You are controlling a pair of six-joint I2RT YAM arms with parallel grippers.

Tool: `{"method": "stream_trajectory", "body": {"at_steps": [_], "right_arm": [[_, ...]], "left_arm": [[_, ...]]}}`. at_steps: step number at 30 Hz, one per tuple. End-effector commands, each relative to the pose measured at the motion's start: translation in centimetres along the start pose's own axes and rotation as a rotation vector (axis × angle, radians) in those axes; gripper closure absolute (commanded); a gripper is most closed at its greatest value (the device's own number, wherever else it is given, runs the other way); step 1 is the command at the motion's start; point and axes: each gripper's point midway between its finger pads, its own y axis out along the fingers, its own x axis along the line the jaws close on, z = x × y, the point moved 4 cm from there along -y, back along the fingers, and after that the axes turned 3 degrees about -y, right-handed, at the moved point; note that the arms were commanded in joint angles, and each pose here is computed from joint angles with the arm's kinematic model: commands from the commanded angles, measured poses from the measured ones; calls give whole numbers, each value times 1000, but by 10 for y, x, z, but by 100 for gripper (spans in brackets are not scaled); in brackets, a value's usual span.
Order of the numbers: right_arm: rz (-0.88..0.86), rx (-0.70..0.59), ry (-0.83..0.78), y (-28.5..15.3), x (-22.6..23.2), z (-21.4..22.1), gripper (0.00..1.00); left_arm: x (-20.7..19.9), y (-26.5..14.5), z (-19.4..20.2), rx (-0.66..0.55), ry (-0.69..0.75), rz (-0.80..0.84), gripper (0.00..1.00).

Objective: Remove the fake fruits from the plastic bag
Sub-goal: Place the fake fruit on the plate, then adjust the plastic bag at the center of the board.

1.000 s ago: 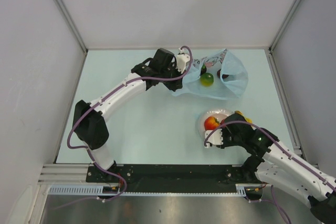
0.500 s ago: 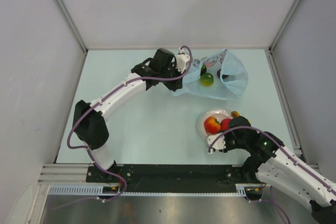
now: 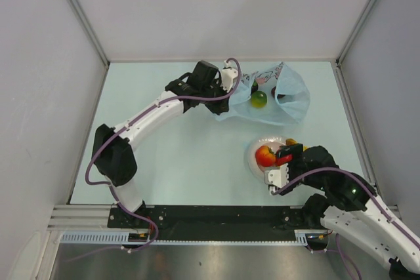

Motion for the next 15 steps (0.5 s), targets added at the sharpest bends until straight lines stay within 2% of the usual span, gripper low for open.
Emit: {"method": "stream_trajectory", "body": {"at_steps": [1,3,6,8,10,11,14,15], "right_arm": [[212,-53,63,-10,-57,-20,10],[304,-49,168,-10,-82,-25,12],[349,-55,301,8,-114,-32,16],[352,-67,440,30,-128,-30,26],[393,-69,539,41,-147,-25,31],[397,-62,649,57,-156,-14,35],[474,-61,837,72,-182,4,44],[445,-25,883,91,-180,13,45]], "left_arm": [[-2,2,-12,-41,-5,23,100],[-1,1,-12,-40,-5,21,100],[-2,2,-10,-33,-20,21,100],[-1,2,-10,-29,-44,8,100],[0,2,-10,-23,-54,0,100],[0,0,-12,-29,-49,-7,100],[15,-4,-12,-36,-56,-128,100],[20,-6,-12,-36,-55,-163,100]]}}
